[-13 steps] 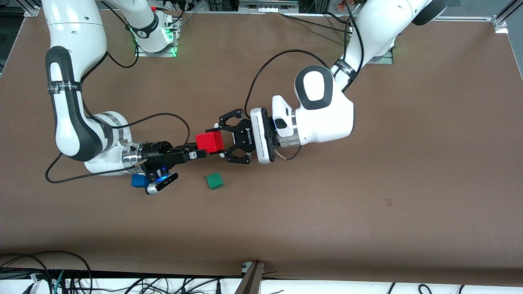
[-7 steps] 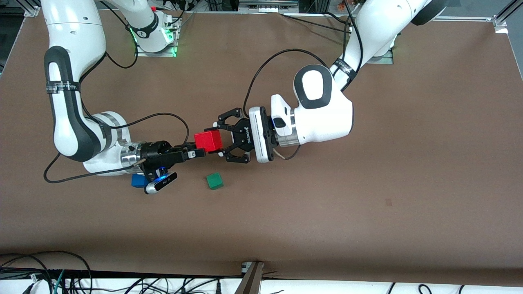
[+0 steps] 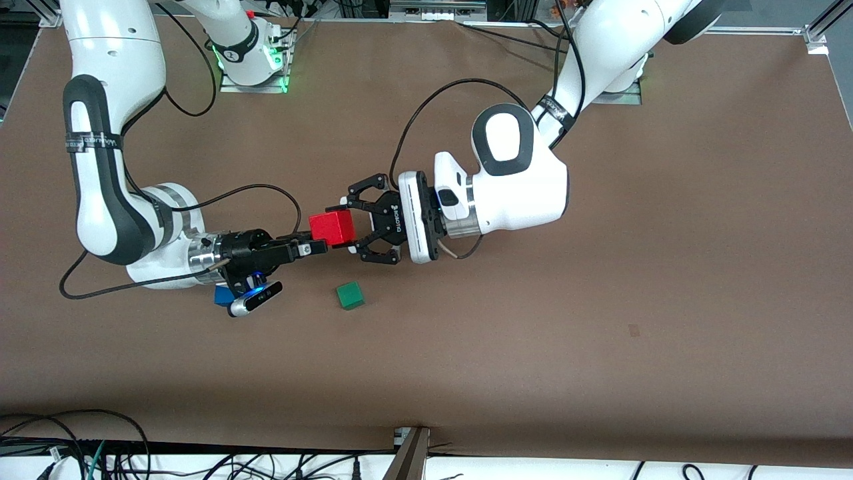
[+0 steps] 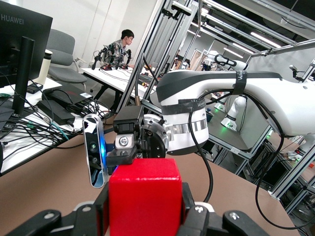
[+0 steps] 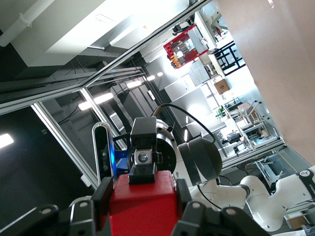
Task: Pass red block to right arm, stack on blue
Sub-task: 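Open the left gripper and withdraw it while the right gripper pulls away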
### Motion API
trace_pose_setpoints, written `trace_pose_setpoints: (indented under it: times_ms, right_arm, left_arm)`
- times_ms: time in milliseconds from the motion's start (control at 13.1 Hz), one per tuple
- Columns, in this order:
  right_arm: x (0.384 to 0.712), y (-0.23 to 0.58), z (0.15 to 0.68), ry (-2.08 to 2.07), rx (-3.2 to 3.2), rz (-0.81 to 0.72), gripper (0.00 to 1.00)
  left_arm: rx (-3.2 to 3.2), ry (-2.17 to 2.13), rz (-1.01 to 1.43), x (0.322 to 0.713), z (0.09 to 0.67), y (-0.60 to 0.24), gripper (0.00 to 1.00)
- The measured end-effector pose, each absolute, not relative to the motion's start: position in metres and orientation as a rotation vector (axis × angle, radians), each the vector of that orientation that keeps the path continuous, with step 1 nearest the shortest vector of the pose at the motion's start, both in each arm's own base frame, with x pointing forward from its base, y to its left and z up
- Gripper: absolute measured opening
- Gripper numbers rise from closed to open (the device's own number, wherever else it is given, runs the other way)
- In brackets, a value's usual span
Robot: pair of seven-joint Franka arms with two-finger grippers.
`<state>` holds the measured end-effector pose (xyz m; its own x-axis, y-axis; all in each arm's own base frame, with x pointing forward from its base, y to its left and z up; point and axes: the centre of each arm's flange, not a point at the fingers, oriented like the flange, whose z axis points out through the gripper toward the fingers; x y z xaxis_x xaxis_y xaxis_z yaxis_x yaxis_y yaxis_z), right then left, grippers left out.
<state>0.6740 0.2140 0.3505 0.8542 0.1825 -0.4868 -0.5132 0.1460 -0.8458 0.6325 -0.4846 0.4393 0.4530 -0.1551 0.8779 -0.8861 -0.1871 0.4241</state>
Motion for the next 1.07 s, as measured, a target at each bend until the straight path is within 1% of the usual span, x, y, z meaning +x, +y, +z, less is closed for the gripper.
trace_pose_setpoints:
  times_ms: [76,153,306,382,459,764,1070]
  right_arm:
    - [0.674,0.214,0.35,0.297,-1.336,0.511,0.56]
    - [0.677,0.207,0.352,0.303,-1.332,0.499,0.56]
    - [0.683,0.185,0.354,0.315,-1.323,0.474,0.56]
    - [0.685,0.179,0.355,0.317,-1.319,0.469,0.56]
    - [0.685,0.177,0.355,0.317,-1.318,0.468,0.56]
    - [0.685,0.175,0.357,0.296,-1.376,0.473,0.56]
    - [0.695,0.148,0.38,0.225,-1.587,0.427,0.56]
  left_arm:
    - [1.643,-0.918,0.861,0.633,0.439,-0.484,0.56]
    - [1.65,-0.916,0.862,0.635,0.437,-0.482,0.63]
    - [1.667,-0.908,0.864,0.642,0.431,-0.472,0.81]
    - [1.673,-0.904,0.864,0.644,0.43,-0.469,0.93]
    - [1.678,-0.897,0.862,0.646,0.429,-0.467,1.0]
    - [1.729,-0.886,0.817,0.664,0.417,-0.441,1.0]
    - [1.849,-1.048,0.629,0.694,0.387,-0.372,1.0]
